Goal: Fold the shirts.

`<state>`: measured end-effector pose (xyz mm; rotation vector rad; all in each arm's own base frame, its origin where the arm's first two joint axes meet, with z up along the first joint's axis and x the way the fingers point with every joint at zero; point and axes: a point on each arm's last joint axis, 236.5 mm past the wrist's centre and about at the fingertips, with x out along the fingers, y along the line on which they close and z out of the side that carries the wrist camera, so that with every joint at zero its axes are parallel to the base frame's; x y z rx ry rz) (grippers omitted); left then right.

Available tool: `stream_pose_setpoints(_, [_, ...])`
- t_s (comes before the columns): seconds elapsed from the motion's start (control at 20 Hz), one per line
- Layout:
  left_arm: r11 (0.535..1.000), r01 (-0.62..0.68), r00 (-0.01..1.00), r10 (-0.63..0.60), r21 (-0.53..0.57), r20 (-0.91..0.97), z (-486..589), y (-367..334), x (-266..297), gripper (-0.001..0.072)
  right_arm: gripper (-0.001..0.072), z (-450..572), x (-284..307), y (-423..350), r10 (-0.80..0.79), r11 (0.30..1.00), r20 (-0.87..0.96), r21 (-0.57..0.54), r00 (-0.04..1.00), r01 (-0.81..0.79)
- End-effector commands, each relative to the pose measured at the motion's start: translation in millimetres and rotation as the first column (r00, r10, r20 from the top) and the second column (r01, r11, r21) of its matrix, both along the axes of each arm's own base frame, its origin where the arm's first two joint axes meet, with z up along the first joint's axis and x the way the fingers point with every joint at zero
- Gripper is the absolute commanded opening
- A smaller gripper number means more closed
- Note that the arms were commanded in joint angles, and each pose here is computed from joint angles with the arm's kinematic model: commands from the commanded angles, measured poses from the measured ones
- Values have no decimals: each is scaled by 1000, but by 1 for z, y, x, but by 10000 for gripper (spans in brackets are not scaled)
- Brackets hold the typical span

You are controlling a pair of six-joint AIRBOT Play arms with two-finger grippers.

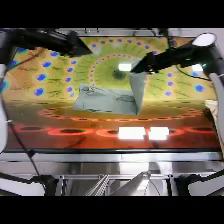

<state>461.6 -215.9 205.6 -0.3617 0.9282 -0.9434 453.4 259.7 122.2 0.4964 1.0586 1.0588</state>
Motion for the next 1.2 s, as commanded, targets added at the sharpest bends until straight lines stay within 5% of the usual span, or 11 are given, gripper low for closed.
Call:
stream_pose_setpoints(0.0, [992, -125, 986, 125, -9, 114, 45, 83, -20, 23, 19, -22, 16, 96, -54, 998, 43, 44, 998, 52])
stream_pose_setpoints(0.2, [985, -147, 981, 157, -96, 111, 43, 109, -35, 23, 21, -65, 8, 196, -10, 993, 3, 118, 1000, 9])
stream_pose_setpoints(0.25, [981, -146, 981, 160, -130, 106, 42, 112, -37, 23, 122, -73, 3, 214, 13, 990, -12, 140, 1000, -12])
stream_pose_setpoints(0.3, [974, -146, 983, 163, -171, 88, 40, 113, -38, 23, 400, -77, -4, 228, 41, 986, -31, 165, 999, -35])
stream_pose_setpoints(0.35, [967, -142, 984, 161, -213, 76, 38, 113, -38, 23, 426, -75, -14, 236, 80, 978, -40, 199, 996, -71])
stream_pose_setpoints(0.55, [947, -159, 984, 175, -278, 32, 18, 115, -36, 23, 409, -53, -41, 196, 265, 943, -45, 222, 963, -249])
stream_pose_setpoints(0.75, [952, -136, 989, 148, -276, 22, 10, 113, -42, 23, 362, -29, -3, 91, 207, 960, -145, 222, 967, -172])
stream_pose_setpoints(0.9, [961, -109, 993, 115, -255, 8, 4, 111, -50, 23, 364, -77, 23, -3, 0, 998, -263, -60, 965, -16])
stream_pose_setpoints(1.0, [963, -80, 997, 81, -258, -4, 4, 108, -57, 23, 372, -124, 10, -61, -109, 955, -354, -297, 929, -1])
stream_pose_setpoints(1.15, [963, -69, 998, 70, -262, -7, 4, 107, -60, 22, 653, -176, -15, -88, -201, 904, -459, -426, 866, -16])
